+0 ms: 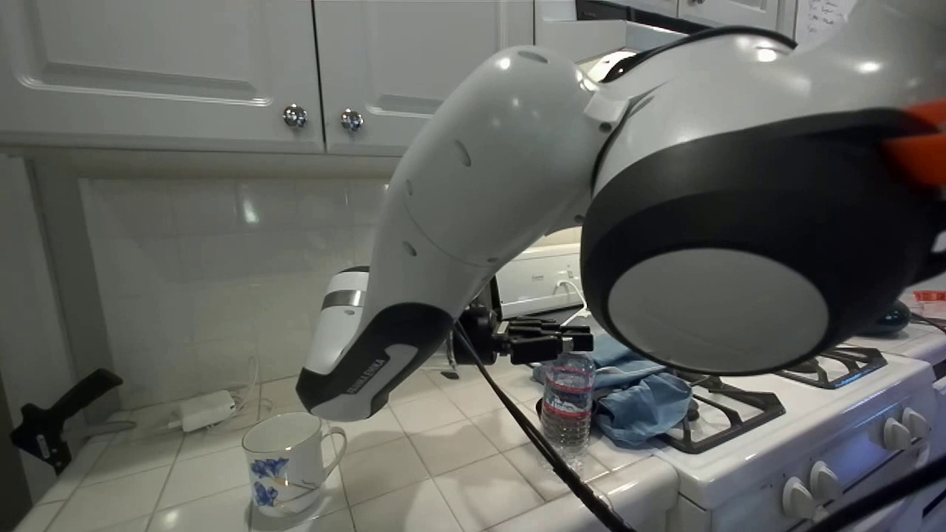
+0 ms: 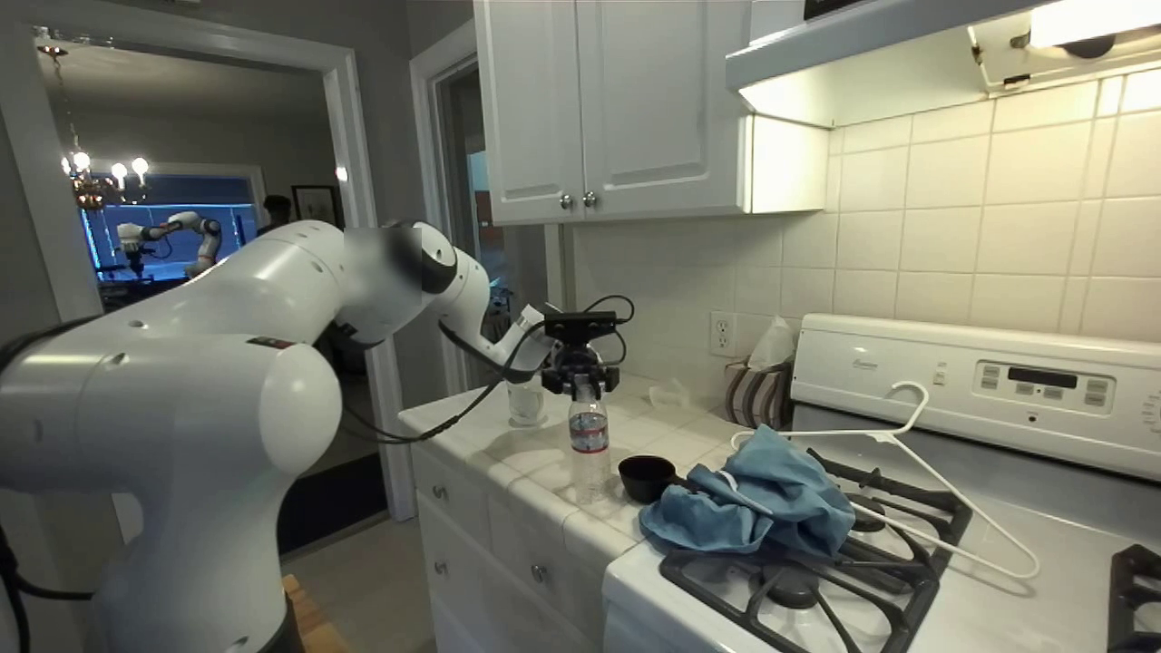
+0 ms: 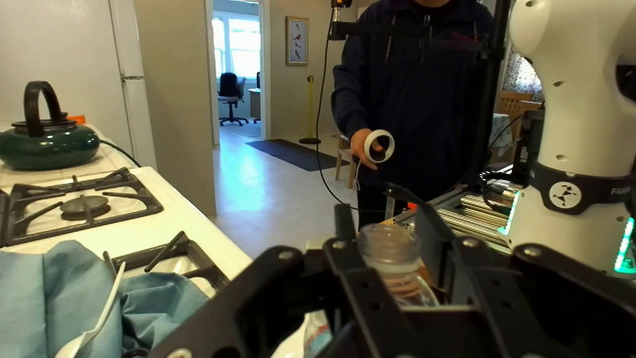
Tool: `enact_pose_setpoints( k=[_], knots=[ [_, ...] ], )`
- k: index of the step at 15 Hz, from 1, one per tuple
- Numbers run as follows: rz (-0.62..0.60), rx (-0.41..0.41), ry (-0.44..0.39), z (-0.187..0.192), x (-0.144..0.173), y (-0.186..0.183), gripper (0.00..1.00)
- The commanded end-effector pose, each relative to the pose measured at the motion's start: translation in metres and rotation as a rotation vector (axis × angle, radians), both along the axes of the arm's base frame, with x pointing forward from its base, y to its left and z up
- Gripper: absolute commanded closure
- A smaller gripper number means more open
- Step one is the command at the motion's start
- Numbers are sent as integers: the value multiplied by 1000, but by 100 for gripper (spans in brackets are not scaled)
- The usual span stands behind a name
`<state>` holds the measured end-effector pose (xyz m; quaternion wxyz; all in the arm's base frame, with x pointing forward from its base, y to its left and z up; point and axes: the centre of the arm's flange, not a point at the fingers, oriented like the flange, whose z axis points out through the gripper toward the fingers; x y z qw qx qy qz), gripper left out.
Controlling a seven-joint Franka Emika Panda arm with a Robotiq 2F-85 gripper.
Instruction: Put the bottle upright, then move the black pot to the left
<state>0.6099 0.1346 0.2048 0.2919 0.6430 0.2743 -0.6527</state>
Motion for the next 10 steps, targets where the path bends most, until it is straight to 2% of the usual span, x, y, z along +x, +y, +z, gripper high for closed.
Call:
enact_pose_setpoints(
  k=[1,4,6,10],
  knots=[
    [-18,2,18,0,25,21,34],
    [-18,-7,14,6,25,21,11],
    [-12,-13,8,13,25,23,0],
    [29,-27,-48,42,19,39,0]
  ],
)
